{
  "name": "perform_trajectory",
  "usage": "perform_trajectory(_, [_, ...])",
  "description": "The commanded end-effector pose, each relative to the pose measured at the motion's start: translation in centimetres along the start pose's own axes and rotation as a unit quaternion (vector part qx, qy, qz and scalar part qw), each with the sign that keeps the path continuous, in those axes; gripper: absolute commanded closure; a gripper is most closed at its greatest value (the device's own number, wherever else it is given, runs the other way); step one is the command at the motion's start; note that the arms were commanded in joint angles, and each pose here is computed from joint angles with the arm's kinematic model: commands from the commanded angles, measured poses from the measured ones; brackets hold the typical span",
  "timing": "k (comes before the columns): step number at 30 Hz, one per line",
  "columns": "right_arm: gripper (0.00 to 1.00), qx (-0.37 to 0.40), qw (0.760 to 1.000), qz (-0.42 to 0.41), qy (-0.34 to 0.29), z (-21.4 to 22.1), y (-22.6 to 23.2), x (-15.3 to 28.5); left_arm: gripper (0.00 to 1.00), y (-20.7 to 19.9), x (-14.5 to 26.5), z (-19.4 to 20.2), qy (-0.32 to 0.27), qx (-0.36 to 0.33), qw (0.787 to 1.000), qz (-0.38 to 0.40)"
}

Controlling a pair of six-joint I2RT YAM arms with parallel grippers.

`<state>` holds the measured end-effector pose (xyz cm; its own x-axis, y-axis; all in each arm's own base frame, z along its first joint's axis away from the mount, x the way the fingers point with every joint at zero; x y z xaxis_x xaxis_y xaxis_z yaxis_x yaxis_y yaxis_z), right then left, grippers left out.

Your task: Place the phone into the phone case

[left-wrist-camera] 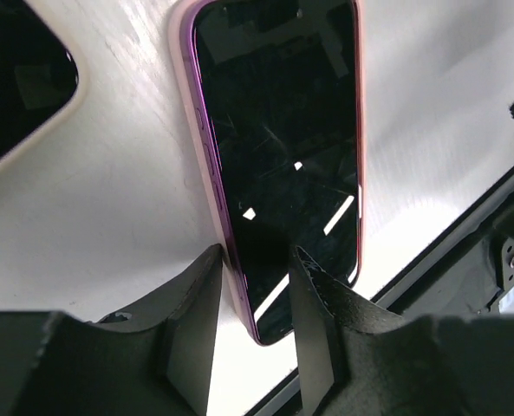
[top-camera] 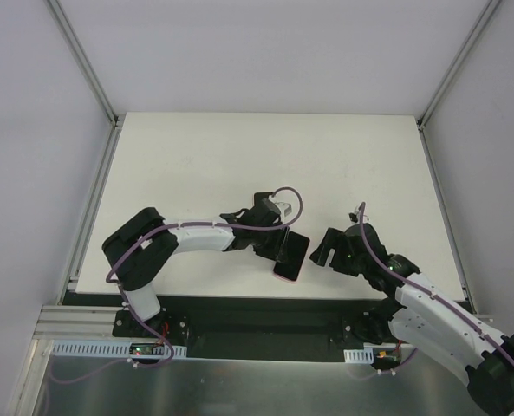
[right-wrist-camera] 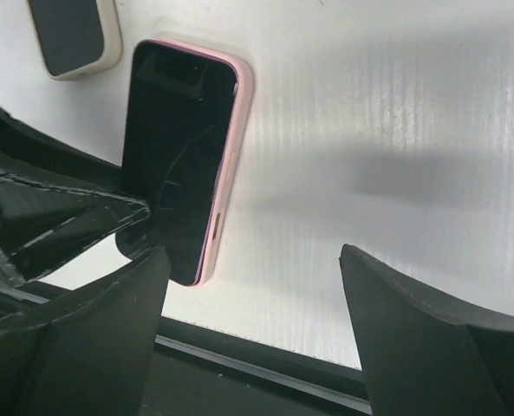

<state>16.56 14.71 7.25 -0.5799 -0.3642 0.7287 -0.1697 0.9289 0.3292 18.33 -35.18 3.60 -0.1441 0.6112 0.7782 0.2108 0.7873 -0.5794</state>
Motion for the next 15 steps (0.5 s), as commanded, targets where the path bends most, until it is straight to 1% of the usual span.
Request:
perform_trajectory(1, [0.18, -0.012, 1.000, 0.005, 0.010, 0.7, -0.4, -0.5, 0.68, -1.4, 1.2, 1.4, -0.016, 0.028, 0.999, 0.027])
perform_trajectory(5, [0.18, -0.015, 1.000, -0.005, 0.004, 0.8, -0.2, -0.7, 0.68, -2.6, 1.5, 3.0, -0.016, 0.042, 0.998, 0.048])
perform_trajectory(7, [0.18, -0.013, 1.000, -0.008, 0.002, 0.8, -0.1, -0.8, 0.67, -3.3, 1.9, 2.9, -0.020, 0.048, 0.997, 0.059])
perform_trajectory(8, [0.18, -0.010, 1.000, -0.010, 0.001, 0.8, -0.1, -0.8, 0.63, -3.5, 2.0, 2.7, -0.025, 0.049, 0.997, 0.061])
perform_trajectory(10, [0.18, -0.006, 1.000, -0.015, 0.003, 0.8, 0.1, -0.8, 0.58, -3.8, 2.6, 1.8, -0.042, 0.050, 0.996, 0.064])
perform_trajectory(11, [0.18, -0.005, 1.000, -0.015, 0.002, 0.7, 0.1, -0.8, 0.54, -3.8, 2.8, 1.1, -0.049, 0.055, 0.995, 0.065])
perform_trajectory(14, [0.18, 0.007, 0.999, -0.043, 0.008, 0.9, 1.0, -0.8, 0.52, -3.2, 3.4, -0.5, -0.064, 0.073, 0.993, 0.064])
perform_trajectory(15, [0.18, 0.011, 0.998, -0.056, -0.001, 0.6, 1.4, -0.8, 0.52, -3.0, 3.4, -0.8, -0.067, 0.074, 0.993, 0.063])
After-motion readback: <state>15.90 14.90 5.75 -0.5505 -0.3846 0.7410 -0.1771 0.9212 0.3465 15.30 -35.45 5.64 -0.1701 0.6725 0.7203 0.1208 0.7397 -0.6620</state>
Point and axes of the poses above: each gripper's point midway between its finger pads, its own x axis back along the fingers, its own y axis along the line the jaws close on, z = x × y, the point moved 1 cm from there along x, back along the fingers, and after that the axes turned 15 degrees about x, right-handed, at the moved point
